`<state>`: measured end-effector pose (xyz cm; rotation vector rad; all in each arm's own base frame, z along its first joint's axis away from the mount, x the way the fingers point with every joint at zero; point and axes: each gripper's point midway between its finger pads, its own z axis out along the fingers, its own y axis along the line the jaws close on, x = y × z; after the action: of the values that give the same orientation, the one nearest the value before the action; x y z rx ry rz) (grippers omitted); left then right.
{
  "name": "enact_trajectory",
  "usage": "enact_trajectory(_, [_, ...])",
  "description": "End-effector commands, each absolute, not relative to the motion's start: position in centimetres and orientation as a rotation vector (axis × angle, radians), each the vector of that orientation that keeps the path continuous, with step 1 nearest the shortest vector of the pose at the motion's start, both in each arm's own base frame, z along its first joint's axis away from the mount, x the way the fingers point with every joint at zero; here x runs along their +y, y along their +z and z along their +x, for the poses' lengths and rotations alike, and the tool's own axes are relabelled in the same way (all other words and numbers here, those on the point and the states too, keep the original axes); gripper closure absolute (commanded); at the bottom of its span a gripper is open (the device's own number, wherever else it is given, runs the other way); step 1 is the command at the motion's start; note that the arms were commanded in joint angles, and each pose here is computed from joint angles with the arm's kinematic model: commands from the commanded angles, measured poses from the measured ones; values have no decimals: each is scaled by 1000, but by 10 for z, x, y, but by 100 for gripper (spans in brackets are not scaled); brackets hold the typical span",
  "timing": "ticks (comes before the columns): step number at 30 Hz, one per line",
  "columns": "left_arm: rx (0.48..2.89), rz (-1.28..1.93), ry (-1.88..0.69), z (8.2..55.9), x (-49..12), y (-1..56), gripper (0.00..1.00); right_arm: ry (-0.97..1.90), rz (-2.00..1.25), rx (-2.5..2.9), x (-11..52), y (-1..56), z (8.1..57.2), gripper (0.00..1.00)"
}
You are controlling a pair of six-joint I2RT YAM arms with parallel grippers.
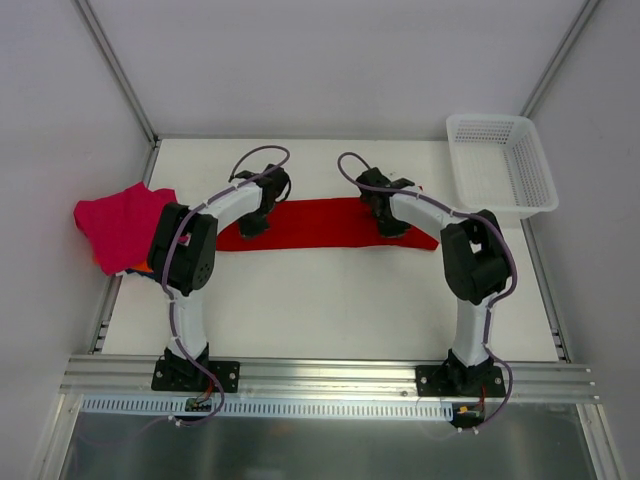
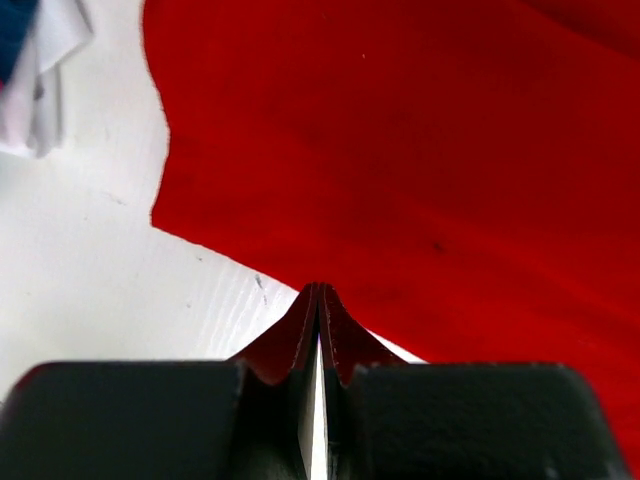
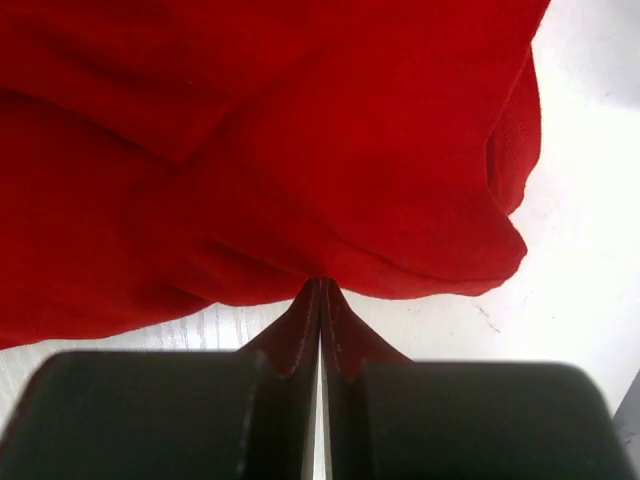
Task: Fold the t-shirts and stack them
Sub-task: Fold the tshirt
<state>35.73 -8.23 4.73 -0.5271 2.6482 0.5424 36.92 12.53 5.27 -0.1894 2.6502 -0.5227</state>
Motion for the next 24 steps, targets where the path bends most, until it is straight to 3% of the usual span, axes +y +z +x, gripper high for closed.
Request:
enact_trajectory(1, [2701,-495,542,353,-89,38,100,-417,-107,2678,131,60,377,99])
enact_trajectory(13, [2731,-524,597,333,-81,23,100,-445,-50,2716,108,48,391,100])
enact_trajectory(24, [2773,-536,625,285,-77,16,100,-389,-34,2759,116,34,412,100])
